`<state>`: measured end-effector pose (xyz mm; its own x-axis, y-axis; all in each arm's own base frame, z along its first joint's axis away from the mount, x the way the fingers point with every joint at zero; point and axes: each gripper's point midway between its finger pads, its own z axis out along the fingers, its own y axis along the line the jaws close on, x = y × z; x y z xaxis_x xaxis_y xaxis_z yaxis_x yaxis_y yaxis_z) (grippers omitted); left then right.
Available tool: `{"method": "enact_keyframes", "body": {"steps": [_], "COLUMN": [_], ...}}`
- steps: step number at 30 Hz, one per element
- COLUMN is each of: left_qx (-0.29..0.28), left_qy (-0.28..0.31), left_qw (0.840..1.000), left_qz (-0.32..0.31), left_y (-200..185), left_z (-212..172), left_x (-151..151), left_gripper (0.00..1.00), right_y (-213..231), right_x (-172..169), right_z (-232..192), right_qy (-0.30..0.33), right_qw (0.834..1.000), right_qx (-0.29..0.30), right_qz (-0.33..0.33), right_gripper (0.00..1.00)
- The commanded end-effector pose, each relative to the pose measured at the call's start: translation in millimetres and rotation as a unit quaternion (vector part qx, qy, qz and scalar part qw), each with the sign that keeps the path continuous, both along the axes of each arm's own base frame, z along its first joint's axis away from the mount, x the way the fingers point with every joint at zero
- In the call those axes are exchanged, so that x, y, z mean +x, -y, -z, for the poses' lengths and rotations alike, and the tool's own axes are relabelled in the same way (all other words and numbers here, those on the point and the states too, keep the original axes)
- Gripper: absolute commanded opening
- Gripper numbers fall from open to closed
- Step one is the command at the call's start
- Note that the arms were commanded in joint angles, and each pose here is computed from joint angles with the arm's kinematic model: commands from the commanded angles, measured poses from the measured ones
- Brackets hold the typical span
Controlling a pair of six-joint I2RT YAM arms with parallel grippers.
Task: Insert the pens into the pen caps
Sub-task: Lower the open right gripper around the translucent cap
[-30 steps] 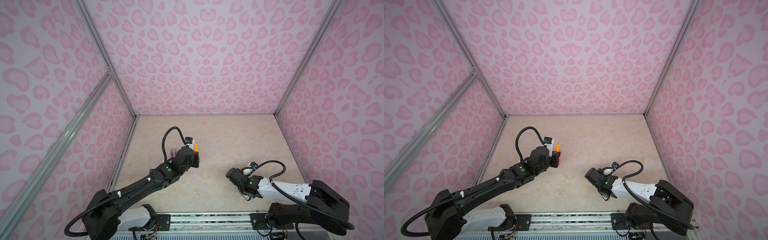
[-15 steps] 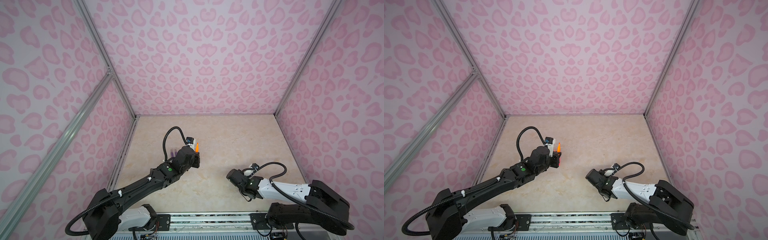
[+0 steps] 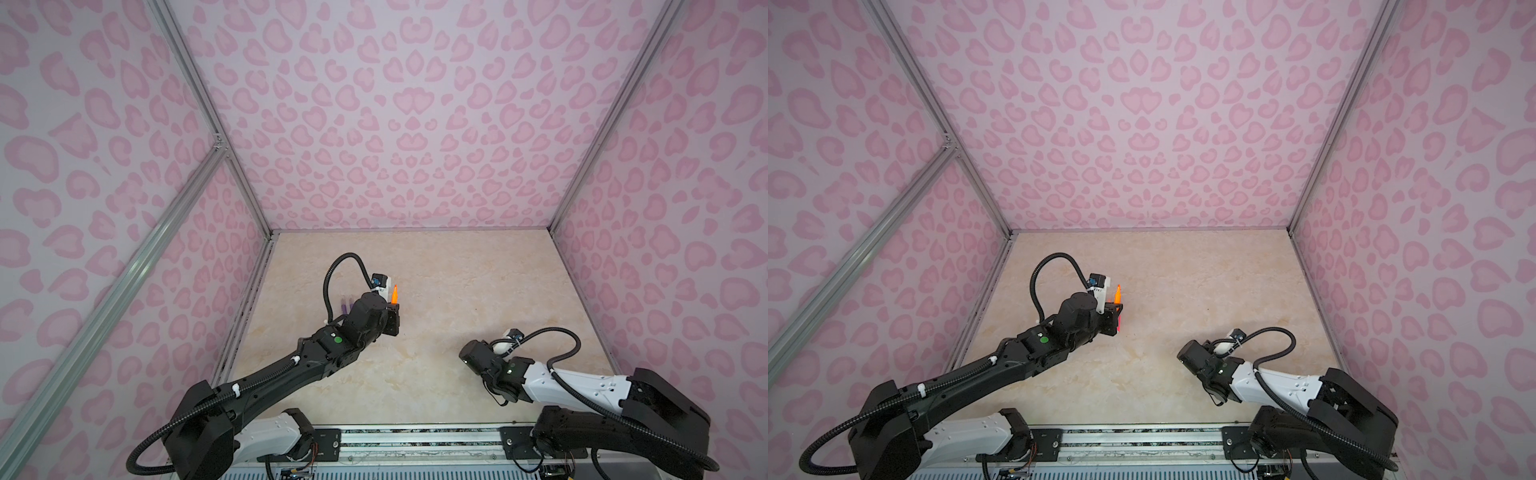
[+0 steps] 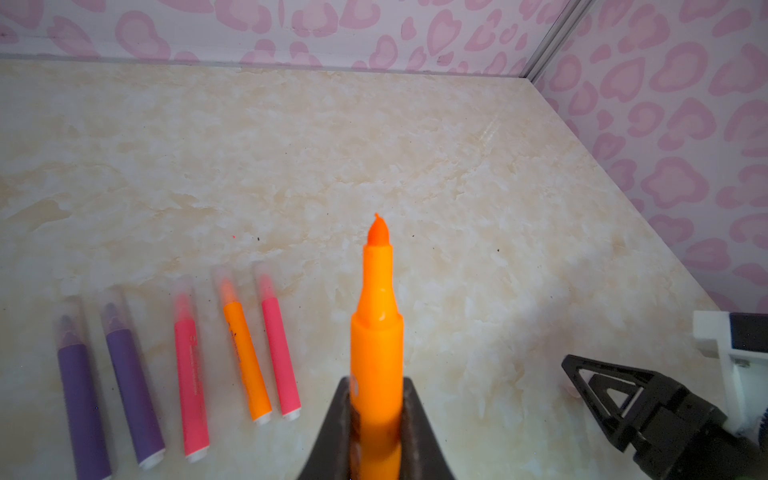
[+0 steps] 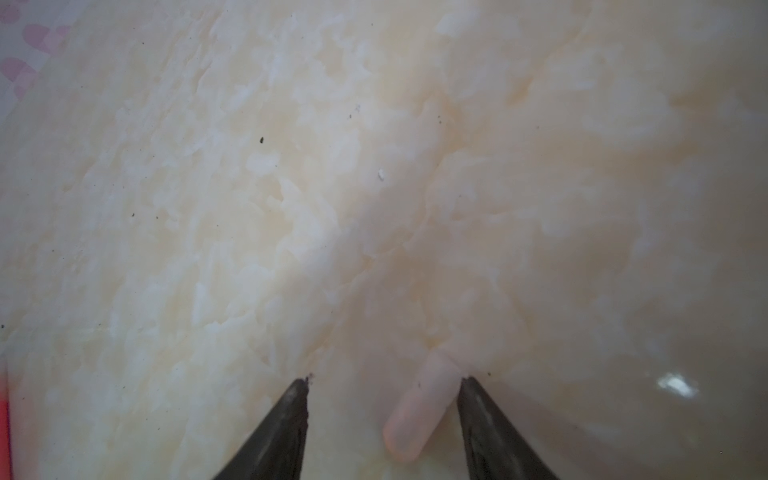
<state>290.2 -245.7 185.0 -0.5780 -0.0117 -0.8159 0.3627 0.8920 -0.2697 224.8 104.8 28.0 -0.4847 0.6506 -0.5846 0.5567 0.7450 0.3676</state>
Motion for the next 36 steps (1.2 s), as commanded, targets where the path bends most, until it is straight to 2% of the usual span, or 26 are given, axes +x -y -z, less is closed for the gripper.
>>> {"method": "enact_keyframes", "body": {"steps": [1, 9, 18, 24, 36], "left_qx": [-0.008, -0.009, -0.007, -0.017, -0.023], "left_qy": [0.009, 0.009, 0.010, 0.015, 0.024], "left_qw": [1.000, 1.000, 1.000, 1.000, 0.999], "left_qz": [0.001, 0.002, 0.003, 0.005, 0.005], "left_y": [1.8, 2.1, 1.9, 0.0, -3.2], "left_z": [-7.7, -8.1, -9.0, -14.7, -21.6], "left_x": [1.5, 0.8, 0.5, -2.5, -4.8], "left_gripper": [0.03, 0.03, 0.03, 0.03, 0.03], "right_y": [0.4, 0.3, 2.7, 11.2, 7.4], "right_x": [1.4, 0.1, -21.1, -23.7, -15.2], "right_z": [2.6, 7.7, 16.2, 17.6, 37.1], "right_qy": [-0.002, -0.029, -0.126, -0.153, -0.184], "right_qw": [1.000, 0.999, 0.989, 0.983, 0.978], "right_qx": [-0.008, -0.030, -0.072, -0.095, -0.054], "right_qz": [0.000, -0.001, -0.030, -0.036, -0.080], "right_gripper": [0.57, 0.52, 0.52, 0.52, 0.45]}}
